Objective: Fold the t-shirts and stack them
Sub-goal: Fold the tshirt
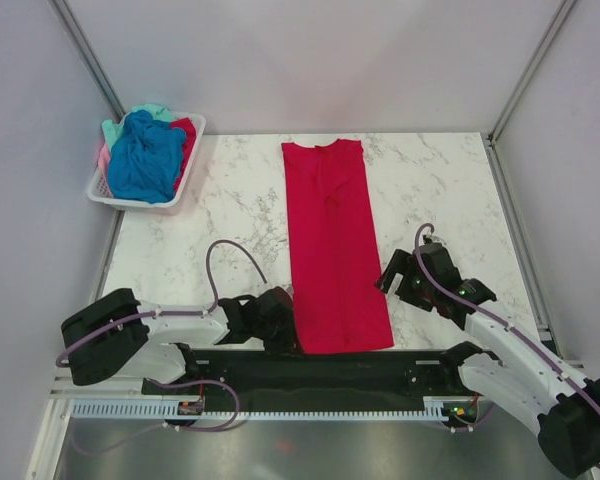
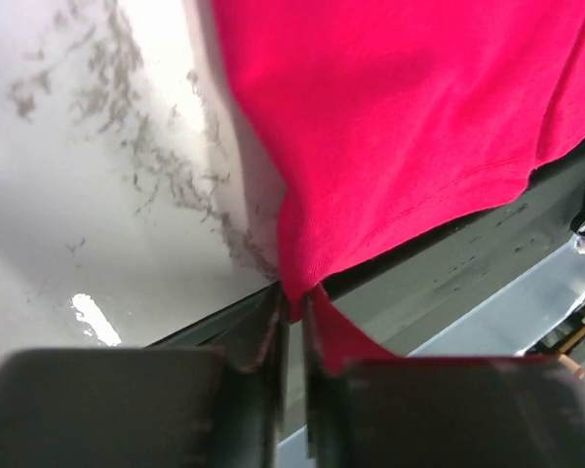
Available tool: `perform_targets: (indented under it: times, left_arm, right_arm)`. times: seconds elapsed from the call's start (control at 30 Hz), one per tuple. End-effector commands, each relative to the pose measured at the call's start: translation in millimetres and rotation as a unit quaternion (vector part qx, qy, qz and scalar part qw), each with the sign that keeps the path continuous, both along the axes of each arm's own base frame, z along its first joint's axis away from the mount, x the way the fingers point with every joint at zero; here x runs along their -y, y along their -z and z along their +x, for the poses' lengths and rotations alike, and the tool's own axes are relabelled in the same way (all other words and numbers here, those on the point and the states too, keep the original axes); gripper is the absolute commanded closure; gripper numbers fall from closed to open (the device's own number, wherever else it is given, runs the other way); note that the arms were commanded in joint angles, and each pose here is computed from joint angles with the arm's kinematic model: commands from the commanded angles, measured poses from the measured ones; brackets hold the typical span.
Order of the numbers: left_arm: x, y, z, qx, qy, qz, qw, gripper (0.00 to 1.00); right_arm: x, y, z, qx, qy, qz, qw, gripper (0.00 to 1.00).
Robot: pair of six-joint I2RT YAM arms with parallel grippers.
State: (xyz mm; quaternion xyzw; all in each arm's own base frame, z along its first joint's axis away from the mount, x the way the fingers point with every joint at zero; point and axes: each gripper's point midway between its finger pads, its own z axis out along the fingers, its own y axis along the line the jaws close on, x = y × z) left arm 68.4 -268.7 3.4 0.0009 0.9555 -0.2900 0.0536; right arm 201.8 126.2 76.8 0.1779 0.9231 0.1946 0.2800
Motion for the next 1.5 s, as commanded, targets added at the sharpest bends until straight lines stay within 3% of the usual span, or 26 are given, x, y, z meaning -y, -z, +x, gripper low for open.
perform_targets:
  times: [0.0,0.03,0.2,0.3,0.47,0.67,0.87,1.03,1.47]
  left_arm:
    - [21.4,-19.4,32.1,0.067,-0.024,-0.032,0.997,0.92]
    - [22.3,-21.5,32.7,0.069,-0.023,-0.034,0.997,0.98]
    - [20.9,-40.7,37.6,0.088,-0.032,-0.046,0.995,0.98]
    - [1.4,-39.4,36.4,0.092,-0.047,-0.02,0.994,0.98]
    - [-20.4,-41.6,29.7,0.093,-0.066,-0.029,0.993,0.98]
    - [-34.7,-22.1,21.7,0.074,-0.08,-0.015,0.994,0.98]
    - [-45.0,-11.3,14.4,0.062,-0.093,-0.014,0.994,0.98]
    - [-50.5,-4.1,9.6,0.056,-0.093,-0.013,0.994,0.98]
    - [-56.3,2.6,1.5,0.046,-0.088,-0.016,0.995,0.98]
  right_arm:
    - [-10.9,-0.4,1.1,0.008,-0.005,0.017,1.0,0.04]
    - [-13.7,0.4,0.4,0.01,-0.007,0.021,1.0,0.04]
    - [-31.6,16.4,-18.2,-0.013,-0.017,0.05,0.999,0.05]
    - [-39.0,24.4,-35.3,-0.029,-0.022,0.055,0.998,0.06]
    - [-42.6,35.5,-62.7,-0.044,-0.019,0.048,0.998,0.1]
    - [-41.5,49.3,-97.2,-0.066,-0.022,0.033,0.997,0.24]
    - [-53.3,67.6,-125.6,-0.088,-0.045,0.029,0.995,0.29]
    - [-55.2,70.5,-122.2,-0.076,-0.041,0.006,0.996,0.3]
    - [-54.5,67.1,-113.7,-0.051,-0.029,0.019,0.998,0.51]
